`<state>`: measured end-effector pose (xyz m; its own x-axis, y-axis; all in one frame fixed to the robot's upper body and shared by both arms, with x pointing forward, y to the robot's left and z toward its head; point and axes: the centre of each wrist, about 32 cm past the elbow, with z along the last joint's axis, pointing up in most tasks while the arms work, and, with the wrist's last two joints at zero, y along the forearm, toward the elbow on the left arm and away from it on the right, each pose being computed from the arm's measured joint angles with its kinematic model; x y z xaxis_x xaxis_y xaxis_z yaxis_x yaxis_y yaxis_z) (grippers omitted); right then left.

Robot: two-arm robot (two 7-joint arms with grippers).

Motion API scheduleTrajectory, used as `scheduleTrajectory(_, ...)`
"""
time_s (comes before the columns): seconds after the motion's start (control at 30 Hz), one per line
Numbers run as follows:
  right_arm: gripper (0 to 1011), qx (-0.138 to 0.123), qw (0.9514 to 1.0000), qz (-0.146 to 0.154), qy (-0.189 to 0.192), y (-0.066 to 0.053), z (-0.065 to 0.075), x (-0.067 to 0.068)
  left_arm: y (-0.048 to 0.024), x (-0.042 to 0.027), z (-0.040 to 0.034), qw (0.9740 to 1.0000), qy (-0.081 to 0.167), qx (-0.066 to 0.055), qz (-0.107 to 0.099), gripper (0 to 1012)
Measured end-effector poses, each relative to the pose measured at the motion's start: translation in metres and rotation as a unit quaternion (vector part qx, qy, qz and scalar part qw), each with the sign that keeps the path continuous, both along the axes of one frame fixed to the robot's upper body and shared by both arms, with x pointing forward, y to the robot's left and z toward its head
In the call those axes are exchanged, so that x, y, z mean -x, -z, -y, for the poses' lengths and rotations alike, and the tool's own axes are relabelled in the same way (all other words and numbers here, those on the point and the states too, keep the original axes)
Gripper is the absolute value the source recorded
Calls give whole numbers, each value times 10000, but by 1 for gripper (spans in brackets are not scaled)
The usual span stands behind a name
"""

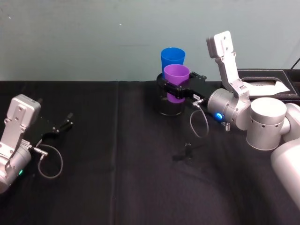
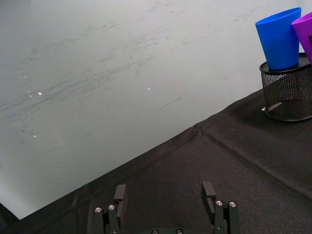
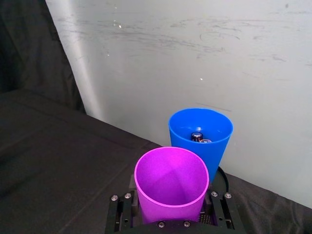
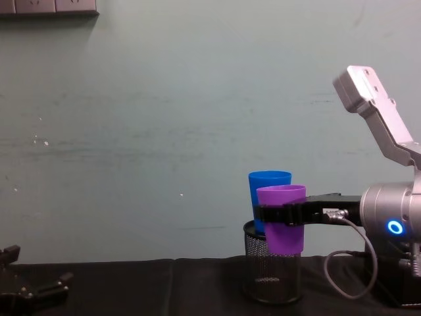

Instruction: Pick up one cup with a gripper and tap it against the other cup.

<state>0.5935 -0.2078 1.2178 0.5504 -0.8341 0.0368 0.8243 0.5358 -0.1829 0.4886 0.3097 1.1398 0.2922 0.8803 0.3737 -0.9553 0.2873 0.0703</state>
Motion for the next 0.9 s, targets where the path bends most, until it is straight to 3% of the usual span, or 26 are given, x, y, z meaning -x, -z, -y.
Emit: scheduleTrajectory(0.9,719,0,10000,0,0,0,0,0,0,0,0,10000,0,0,0,1000)
